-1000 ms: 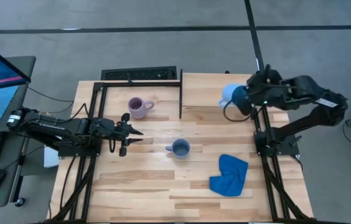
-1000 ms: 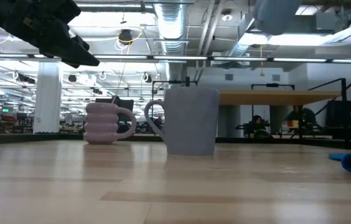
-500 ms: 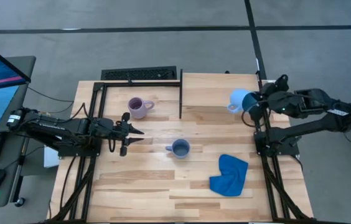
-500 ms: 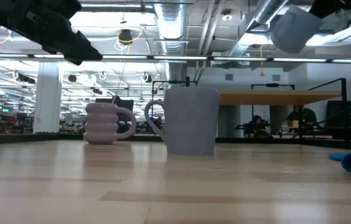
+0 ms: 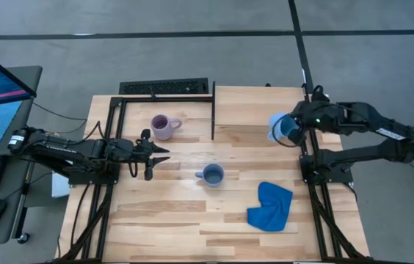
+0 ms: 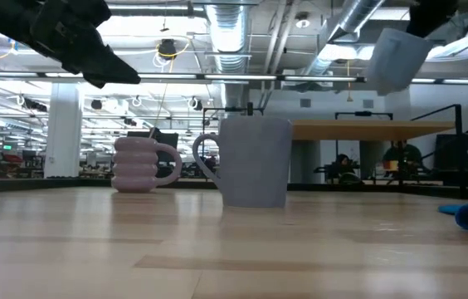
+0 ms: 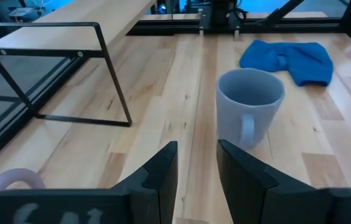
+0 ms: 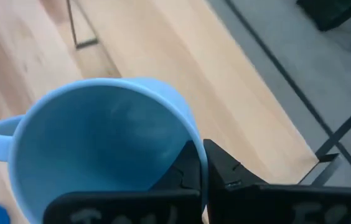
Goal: Stack small to large cups/mugs on shelf
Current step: Put the light blue mug on the shelf
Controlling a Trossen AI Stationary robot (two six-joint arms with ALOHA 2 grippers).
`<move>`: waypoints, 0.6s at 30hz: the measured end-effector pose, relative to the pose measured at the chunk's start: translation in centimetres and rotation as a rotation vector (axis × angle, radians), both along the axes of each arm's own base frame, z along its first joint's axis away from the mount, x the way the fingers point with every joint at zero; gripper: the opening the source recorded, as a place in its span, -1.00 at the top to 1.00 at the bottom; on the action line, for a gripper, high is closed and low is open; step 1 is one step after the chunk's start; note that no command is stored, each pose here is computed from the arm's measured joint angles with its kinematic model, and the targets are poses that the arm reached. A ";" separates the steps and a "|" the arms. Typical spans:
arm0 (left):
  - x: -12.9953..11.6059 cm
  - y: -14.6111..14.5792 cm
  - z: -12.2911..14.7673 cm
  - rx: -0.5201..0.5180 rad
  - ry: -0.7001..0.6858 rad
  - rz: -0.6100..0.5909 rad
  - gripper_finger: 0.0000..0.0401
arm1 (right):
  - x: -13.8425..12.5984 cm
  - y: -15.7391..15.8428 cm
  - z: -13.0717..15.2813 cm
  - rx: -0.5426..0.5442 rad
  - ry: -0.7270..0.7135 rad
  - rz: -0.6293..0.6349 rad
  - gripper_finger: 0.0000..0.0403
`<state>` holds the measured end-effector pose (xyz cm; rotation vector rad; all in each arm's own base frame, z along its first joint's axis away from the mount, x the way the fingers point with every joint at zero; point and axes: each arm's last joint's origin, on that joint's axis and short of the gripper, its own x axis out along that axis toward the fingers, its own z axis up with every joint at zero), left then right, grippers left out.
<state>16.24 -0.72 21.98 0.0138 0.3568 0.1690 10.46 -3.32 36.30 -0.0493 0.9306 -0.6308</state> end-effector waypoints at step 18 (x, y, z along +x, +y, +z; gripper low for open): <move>0.1 0.0 0.3 -0.028 -0.037 0.010 0.49 | 0.2 -4.8 -0.7 0.148 0.053 0.048 0.95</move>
